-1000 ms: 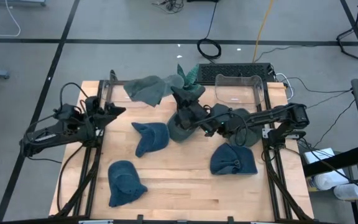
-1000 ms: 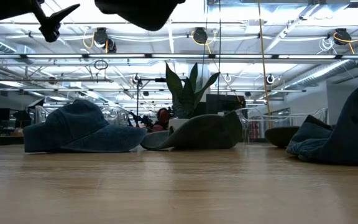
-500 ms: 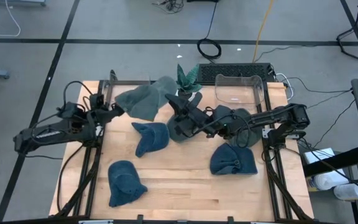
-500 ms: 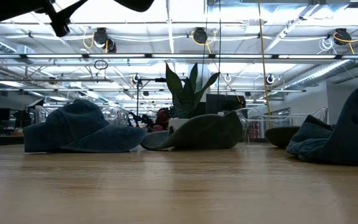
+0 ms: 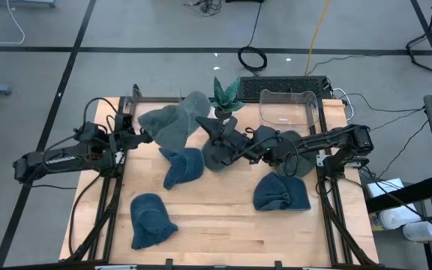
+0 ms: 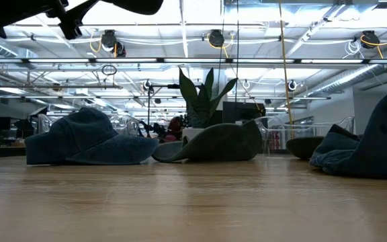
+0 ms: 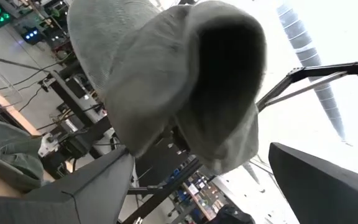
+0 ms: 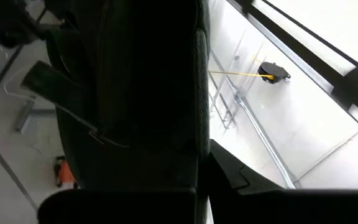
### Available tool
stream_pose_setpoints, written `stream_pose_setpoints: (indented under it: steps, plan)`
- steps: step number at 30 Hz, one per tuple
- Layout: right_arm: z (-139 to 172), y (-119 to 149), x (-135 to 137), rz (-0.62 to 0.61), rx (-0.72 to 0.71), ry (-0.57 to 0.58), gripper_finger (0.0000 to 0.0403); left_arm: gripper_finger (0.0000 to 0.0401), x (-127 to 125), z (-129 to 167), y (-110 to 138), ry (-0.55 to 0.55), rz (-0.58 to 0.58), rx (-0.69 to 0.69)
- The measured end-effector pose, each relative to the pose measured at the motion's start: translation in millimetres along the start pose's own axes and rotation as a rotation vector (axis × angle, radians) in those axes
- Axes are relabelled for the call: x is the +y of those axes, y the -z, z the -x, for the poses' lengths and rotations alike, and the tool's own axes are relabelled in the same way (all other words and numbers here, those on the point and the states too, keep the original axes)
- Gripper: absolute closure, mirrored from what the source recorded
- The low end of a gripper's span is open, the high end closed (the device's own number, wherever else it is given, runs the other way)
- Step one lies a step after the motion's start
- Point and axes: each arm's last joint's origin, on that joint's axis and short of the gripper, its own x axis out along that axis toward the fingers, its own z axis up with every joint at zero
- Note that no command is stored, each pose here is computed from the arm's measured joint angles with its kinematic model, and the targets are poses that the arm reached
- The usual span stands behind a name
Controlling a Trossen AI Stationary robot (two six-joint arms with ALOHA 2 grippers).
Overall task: Pick & Place hat
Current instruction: Put the bottom right green cap into the left transparent bin
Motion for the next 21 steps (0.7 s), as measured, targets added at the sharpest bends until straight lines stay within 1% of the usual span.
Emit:
stream_pose_setpoints:
  steps: [6,13,21]
  plan:
    - [-0.7,0.7,4.0,0.037,-0.002,-0.035,0.0403,0.0022,-0.7,-0.1,-0.5,0.006,-0.002,-0.008]
    - [-3.2,5.6,10.0,0.076,0.008,-0.079,0.0403,0.0022,-3.4,0.2,-4.0,0.013,-0.010,-0.083]
    - [-4.0,7.3,10.4,0.080,0.013,-0.079,0.0403,0.0024,-3.6,0.2,-3.9,0.019,0.042,-0.079]
